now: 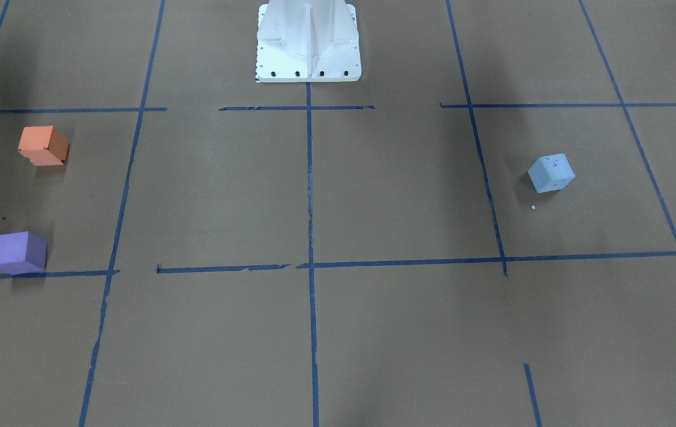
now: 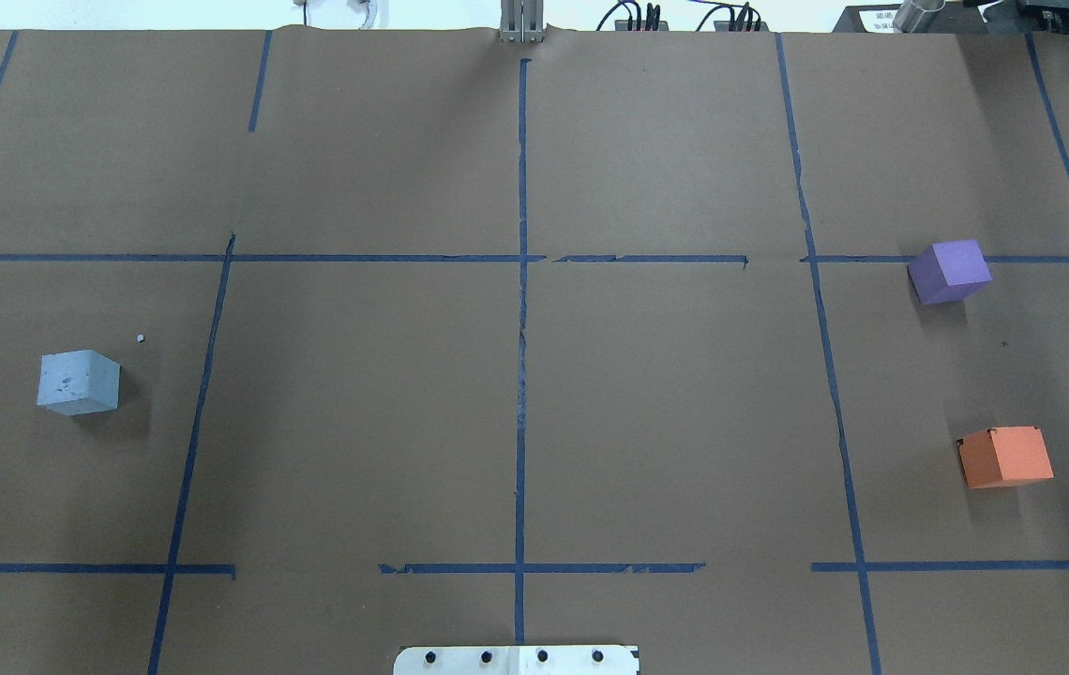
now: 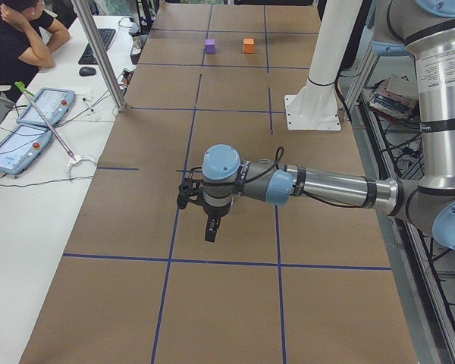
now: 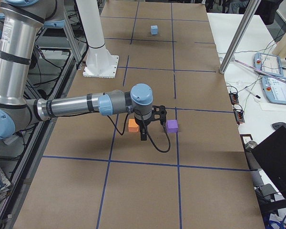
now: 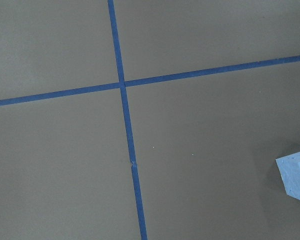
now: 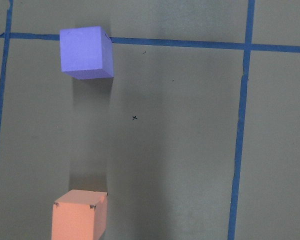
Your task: Place blue block between orange and purple blocks
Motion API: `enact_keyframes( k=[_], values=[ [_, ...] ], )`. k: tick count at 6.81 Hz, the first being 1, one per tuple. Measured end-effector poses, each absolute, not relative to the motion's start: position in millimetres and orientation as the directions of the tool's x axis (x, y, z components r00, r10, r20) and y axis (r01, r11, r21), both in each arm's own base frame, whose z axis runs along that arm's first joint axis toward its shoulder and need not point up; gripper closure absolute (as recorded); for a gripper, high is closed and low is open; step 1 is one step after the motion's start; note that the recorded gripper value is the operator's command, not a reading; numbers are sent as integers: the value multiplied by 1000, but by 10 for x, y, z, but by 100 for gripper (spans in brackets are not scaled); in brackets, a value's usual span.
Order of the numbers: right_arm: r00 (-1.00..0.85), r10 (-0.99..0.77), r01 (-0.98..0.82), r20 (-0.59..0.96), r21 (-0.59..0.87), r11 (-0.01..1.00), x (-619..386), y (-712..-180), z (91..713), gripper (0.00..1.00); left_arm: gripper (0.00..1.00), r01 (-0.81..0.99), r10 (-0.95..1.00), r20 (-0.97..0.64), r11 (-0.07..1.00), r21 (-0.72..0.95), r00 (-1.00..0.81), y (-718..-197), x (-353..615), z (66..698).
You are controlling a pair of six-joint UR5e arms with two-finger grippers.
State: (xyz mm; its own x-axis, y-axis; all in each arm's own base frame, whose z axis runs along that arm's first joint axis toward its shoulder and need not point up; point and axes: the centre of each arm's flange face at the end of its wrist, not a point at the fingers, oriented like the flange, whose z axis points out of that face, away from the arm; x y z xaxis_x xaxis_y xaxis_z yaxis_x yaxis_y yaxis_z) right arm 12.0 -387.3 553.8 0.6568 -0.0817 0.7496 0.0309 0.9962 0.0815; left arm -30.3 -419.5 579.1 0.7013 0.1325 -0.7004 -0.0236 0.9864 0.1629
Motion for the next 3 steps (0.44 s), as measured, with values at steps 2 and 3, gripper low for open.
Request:
enact_keyframes(
  k=[2, 3],
  values=[
    [654, -81, 30, 752, 80, 996, 123, -3833, 5533, 0, 0, -53, 172, -709, 981, 186, 684, -4212, -321, 5692],
    [654, -77, 28, 753, 77, 997, 124, -3820, 5535, 0, 0, -61, 179, -707, 980, 189, 684, -4201, -325, 5688]
  ],
)
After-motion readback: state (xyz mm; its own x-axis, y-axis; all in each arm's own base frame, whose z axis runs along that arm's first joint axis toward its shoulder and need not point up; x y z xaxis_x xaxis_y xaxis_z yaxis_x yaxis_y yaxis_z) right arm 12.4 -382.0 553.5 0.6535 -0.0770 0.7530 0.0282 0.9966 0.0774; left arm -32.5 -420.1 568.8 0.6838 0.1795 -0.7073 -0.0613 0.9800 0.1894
